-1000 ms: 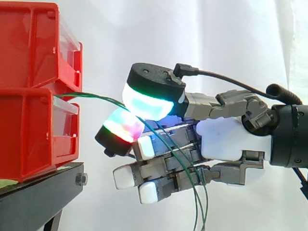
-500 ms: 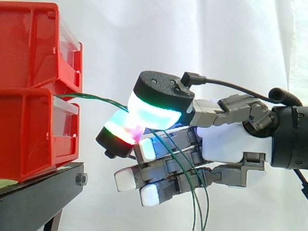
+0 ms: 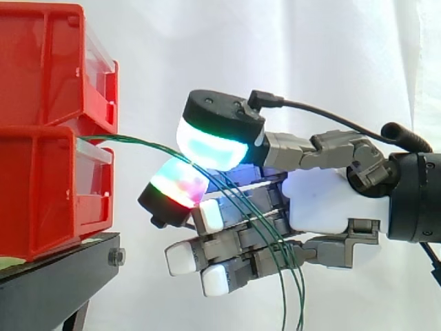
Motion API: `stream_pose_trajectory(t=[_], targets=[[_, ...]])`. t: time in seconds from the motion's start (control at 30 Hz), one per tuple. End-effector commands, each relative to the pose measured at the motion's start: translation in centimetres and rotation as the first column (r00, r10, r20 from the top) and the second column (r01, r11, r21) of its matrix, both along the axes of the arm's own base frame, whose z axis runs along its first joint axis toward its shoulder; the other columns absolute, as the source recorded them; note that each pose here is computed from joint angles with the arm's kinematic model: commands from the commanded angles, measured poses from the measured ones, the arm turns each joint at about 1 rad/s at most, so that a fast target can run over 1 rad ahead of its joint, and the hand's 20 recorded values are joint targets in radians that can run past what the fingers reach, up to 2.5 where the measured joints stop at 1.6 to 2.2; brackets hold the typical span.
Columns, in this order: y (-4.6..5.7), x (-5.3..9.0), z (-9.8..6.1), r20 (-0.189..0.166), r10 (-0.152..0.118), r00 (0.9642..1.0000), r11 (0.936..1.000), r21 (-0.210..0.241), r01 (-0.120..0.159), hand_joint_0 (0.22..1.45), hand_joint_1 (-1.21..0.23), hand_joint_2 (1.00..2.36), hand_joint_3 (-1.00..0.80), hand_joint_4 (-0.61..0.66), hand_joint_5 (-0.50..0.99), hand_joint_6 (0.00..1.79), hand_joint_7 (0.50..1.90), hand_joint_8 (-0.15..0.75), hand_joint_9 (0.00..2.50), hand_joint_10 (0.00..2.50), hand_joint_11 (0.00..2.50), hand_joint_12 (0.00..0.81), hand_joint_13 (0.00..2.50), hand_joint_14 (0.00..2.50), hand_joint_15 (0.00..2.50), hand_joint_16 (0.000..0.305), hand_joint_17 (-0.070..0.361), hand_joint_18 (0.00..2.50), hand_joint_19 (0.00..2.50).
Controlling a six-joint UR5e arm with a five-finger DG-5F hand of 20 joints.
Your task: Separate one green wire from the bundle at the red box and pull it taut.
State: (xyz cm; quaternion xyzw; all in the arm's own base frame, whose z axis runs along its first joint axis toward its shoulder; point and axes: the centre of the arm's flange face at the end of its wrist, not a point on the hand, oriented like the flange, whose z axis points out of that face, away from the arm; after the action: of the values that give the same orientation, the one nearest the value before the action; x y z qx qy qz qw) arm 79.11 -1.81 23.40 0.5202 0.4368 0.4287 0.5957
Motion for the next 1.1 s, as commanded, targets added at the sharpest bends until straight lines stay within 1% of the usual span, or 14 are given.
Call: stream_pose_trajectory(t=[0.0,0.23,0.33,0.4,0.5,0.57,0.6,0.63,0.67,0.7,0.73,0.77,0.87,1.07], targets=[[-0.1,0.0,0.0,0.0,-0.001,1.0,1.0,0.0,0.001,0.66,-0.83,1.01,-0.34,0.12,-0.16,0.87,1.16,0.301,1.04,0.03,0.7,0.368,0.93,0.02,0.45,0.057,0.128,0.86,0.55],[-0.2,0.0,0.2,0.003,0.0,1.0,1.0,0.0,0.0,0.73,-0.94,1.0,-0.45,0.07,-0.17,0.88,1.15,0.289,1.01,0.03,0.7,0.355,0.91,0.02,0.43,0.056,0.125,0.84,0.51],[-0.3,0.0,0.0,-0.001,0.003,1.0,1.0,-0.001,-0.003,0.75,-0.98,1.0,-0.5,0.09,-0.17,0.89,1.16,0.282,1.0,0.03,0.7,0.35,0.9,0.02,0.43,0.055,0.125,0.83,0.48],[-0.2,0.0,0.0,-0.001,0.008,1.0,1.0,0.0,-0.008,0.74,-0.99,1.0,-0.5,0.11,-0.17,0.89,1.14,0.282,1.0,0.02,0.7,0.348,0.9,0.02,0.43,0.055,0.124,0.82,0.47],[-0.3,0.1,0.4,0.004,0.011,0.9999,0.9999,0.008,-0.011,0.65,-0.98,1.0,-0.5,0.14,-0.17,0.89,1.13,0.28,1.0,0.02,0.7,0.346,0.89,0.02,0.43,0.055,0.124,0.82,0.49],[-0.2,0.1,0.4,0.003,0.015,0.9999,0.9999,0.009,-0.015,0.54,-0.91,1.0,-0.5,0.15,-0.16,0.88,1.12,0.292,1.01,0.02,0.7,0.358,0.9,0.02,0.44,0.058,0.13,0.83,0.51],[-0.3,0.2,0.6,-0.005,0.022,0.9997,0.9997,0.009,-0.022,0.52,-0.89,1.0,-0.5,0.16,-0.16,0.88,1.12,0.303,1.02,0.03,0.71,0.368,0.91,0.02,0.44,0.059,0.133,0.84,0.52],[-0.2,0.2,0.7,-0.008,0.026,0.9996,0.9996,0.01,-0.026,0.5,-0.83,1.0,-0.5,0.17,-0.16,0.88,1.11,0.307,1.03,0.02,0.69,0.379,0.92,0.02,0.44,0.06,0.135,0.84,0.53],[-0.2,0.2,0.8,-0.011,0.027,0.9996,0.9996,0.011,-0.027,0.5,-0.82,1.0,-0.5,0.17,-0.16,0.87,1.11,0.308,1.04,0.02,0.69,0.38,0.93,0.02,0.44,0.061,0.137,0.85,0.53],[-0.2,0.2,0.8,-0.011,0.027,0.9996,0.9996,0.011,-0.027,0.49,-0.73,1.0,-0.5,0.18,-0.16,0.87,1.1,0.312,1.04,0.02,0.67,0.389,0.93,0.02,0.44,0.062,0.14,0.87,0.55],[-0.2,0.1,0.9,-0.025,0.034,0.9991,0.9993,0.015,-0.034,0.49,-0.7,1.0,-0.5,0.18,-0.15,0.86,1.1,0.314,1.05,0.02,0.67,0.395,0.94,0.02,0.44,0.063,0.141,0.88,0.54],[-0.2,0.1,1.1,-0.025,0.034,0.9991,0.9993,0.017,-0.034,0.5,-0.59,1.0,-0.5,0.18,-0.15,0.85,1.11,0.314,1.06,0.02,0.67,0.394,0.94,0.02,0.45,0.062,0.14,0.88,0.56],[-0.3,0.2,1.5,-0.038,0.035,0.9987,0.9991,0.027,-0.034,0.55,-0.54,1.0,-0.5,0.17,-0.15,0.84,1.13,0.306,1.06,0.03,0.67,0.386,0.94,0.02,0.45,0.06,0.135,0.87,0.58],[-0.5,0.1,1.6,-0.048,0.034,0.9983,0.9991,0.029,-0.032,0.58,-0.62,1.01,-0.39,0.16,-0.15,0.84,1.19,0.305,1.06,0.02,0.67,0.383,0.93,0.02,0.46,0.059,0.134,0.86,0.61]])
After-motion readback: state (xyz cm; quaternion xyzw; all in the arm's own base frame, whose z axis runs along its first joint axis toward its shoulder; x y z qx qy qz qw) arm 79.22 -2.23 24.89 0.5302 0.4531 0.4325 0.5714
